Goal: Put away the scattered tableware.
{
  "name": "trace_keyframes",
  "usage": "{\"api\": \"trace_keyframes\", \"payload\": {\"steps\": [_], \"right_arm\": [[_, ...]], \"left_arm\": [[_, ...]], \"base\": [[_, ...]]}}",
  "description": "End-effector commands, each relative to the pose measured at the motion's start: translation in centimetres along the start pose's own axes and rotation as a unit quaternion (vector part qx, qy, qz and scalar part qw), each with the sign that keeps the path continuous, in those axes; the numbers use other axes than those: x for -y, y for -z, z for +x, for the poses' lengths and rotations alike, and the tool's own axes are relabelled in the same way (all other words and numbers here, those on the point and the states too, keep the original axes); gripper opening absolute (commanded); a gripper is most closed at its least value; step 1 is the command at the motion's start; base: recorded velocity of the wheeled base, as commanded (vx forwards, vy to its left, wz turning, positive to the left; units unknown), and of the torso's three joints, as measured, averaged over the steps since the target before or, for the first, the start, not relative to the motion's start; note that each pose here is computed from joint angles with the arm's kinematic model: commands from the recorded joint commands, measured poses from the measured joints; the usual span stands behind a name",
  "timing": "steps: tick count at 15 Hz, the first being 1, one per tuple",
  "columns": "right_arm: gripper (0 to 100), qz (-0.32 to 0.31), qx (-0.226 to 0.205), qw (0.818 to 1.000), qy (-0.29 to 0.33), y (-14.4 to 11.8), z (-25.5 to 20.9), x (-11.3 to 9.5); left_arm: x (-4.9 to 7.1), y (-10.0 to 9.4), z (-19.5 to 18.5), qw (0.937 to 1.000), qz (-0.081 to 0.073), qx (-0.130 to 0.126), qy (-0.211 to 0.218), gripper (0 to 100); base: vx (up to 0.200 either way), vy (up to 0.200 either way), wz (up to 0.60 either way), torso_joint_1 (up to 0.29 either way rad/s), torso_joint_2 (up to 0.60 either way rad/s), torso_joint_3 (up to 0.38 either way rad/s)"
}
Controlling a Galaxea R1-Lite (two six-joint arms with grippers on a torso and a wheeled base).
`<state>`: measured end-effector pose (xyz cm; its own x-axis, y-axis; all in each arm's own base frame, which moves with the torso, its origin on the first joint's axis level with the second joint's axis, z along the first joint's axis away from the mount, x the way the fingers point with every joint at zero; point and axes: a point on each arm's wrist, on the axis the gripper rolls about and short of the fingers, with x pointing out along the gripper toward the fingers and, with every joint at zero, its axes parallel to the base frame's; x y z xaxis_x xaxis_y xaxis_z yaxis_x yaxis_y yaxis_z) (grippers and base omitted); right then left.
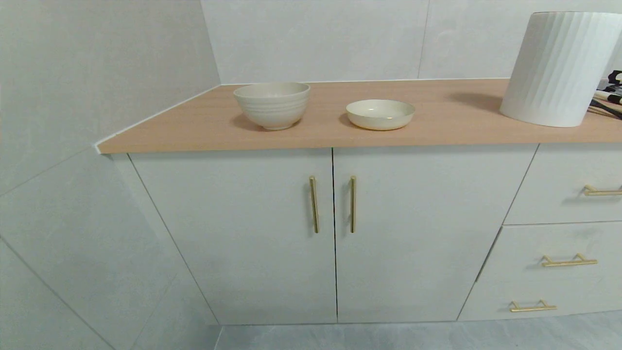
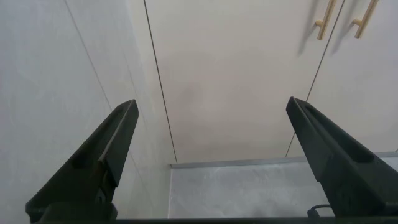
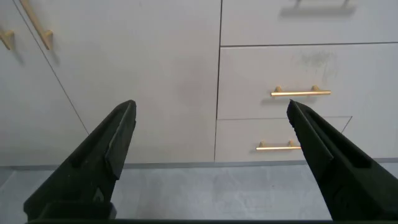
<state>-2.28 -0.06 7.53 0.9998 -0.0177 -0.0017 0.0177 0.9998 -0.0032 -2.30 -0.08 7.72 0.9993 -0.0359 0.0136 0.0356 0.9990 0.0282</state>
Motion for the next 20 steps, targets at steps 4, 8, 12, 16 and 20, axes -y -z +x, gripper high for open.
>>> {"api": "trace_keyframes", "payload": {"steps": [4, 8, 12, 16, 20], "right_arm": [[100, 0.004, 0.049, 0.998, -0.045, -5.4, -0.7, -0.1], [100, 0.014, -0.081, 0.98, -0.18, -10.6, 4.9, -0.9], [100, 0.04, -0.154, 0.941, -0.299, -14.8, 11.2, -3.1], [100, 0.041, -0.216, 0.91, -0.351, -15.7, 17.8, -7.0], [100, 0.036, -0.221, 0.894, -0.389, -14.3, 24.4, -11.9]], "left_arm": [[0.0, 0.0, 0.0, 1.0, 0.0, 0.0, 0.0, 100], [0.0, 0.0, 0.0, 1.0, 0.0, 0.0, 0.0, 100], [0.0, 0.0, 0.0, 1.0, 0.0, 0.0, 0.0, 100], [0.0, 0.0, 0.0, 1.0, 0.0, 0.0, 0.0, 100], [0.0, 0.0, 0.0, 1.0, 0.0, 0.0, 0.0, 100]], "base": [[0.0, 0.0, 0.0, 0.0, 0.0, 0.0], [0.0, 0.0, 0.0, 0.0, 0.0, 0.0], [0.0, 0.0, 0.0, 0.0, 0.0, 0.0], [0.0, 0.0, 0.0, 0.0, 0.0, 0.0], [0.0, 0.0, 0.0, 0.0, 0.0, 0.0]]}}
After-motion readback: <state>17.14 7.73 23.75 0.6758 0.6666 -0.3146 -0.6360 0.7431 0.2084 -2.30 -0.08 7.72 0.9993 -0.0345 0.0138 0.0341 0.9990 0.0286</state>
